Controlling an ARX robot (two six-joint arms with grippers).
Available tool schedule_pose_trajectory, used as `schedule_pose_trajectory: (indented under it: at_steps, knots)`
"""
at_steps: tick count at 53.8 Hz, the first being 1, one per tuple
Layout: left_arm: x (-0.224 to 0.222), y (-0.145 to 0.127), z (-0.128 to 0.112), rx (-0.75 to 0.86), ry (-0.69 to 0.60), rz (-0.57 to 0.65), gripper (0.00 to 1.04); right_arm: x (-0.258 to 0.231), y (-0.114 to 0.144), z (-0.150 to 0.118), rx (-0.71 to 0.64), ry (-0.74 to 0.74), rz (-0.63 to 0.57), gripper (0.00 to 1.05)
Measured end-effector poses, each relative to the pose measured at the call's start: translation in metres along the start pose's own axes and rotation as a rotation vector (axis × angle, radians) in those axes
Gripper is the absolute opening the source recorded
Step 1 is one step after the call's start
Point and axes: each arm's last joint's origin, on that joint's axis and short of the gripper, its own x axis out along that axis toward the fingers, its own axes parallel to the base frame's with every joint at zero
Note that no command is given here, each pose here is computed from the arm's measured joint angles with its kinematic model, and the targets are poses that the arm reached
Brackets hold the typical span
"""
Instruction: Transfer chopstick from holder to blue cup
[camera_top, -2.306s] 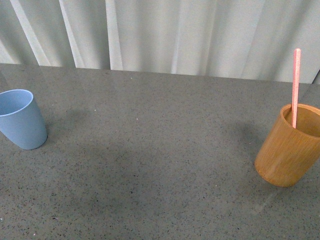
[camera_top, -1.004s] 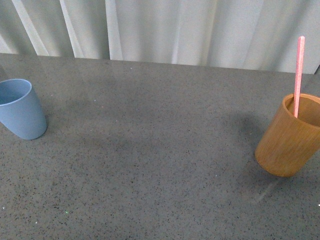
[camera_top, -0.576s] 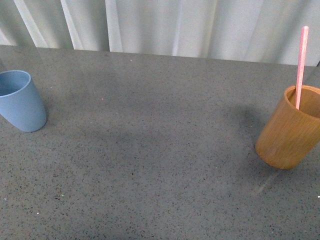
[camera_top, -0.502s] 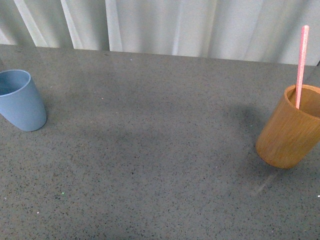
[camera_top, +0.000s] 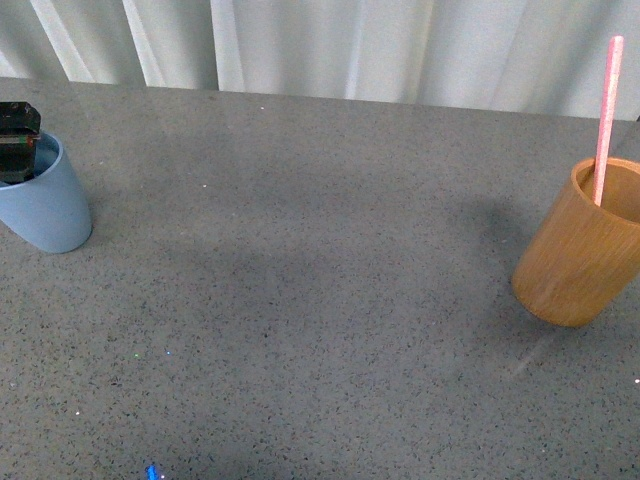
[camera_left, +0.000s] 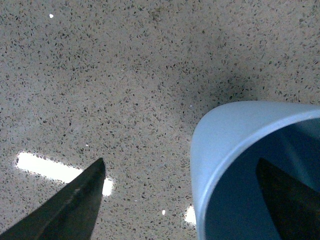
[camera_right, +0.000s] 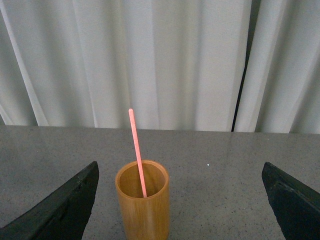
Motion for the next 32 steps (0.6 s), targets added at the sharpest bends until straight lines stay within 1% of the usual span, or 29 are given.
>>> schedule_pose_trajectory:
  at_steps: [4,6,8,9,14,15,25,32]
  knots:
    - [0.001,-0.003,0.0,0.001,0.005,-0.004,0.77,0.0,0.0,0.0,0.0,0.0,0.0,0.95]
    - [0.002,-0.004,0.0,-0.001,0.005,-0.004,0.73,0.0,0.0,0.0,0.0,0.0,0.0,0.95]
    - [0.002,-0.006,0.0,-0.004,0.006,-0.007,0.66,0.0,0.0,0.0,0.0,0.0,0.0,0.95]
    - [0.002,-0.008,0.0,-0.002,0.008,-0.01,0.61,0.0,0.0,0.0,0.0,0.0,0.0,0.95]
    - [0.001,-0.011,0.001,0.004,0.02,-0.018,0.43,0.0,0.0,0.0,0.0,0.0,0.0,0.95]
    - [0.0,-0.012,0.001,0.007,0.023,-0.017,0.38,0.0,0.0,0.0,0.0,0.0,0.0,0.95]
    - [-0.006,-0.016,0.0,0.039,0.04,-0.02,0.03,0.0,0.0,0.0,0.0,0.0,0.0,0.95]
    - [-0.018,-0.022,0.0,0.075,0.03,-0.041,0.03,0.0,0.0,0.0,0.0,0.0,0.0,0.95]
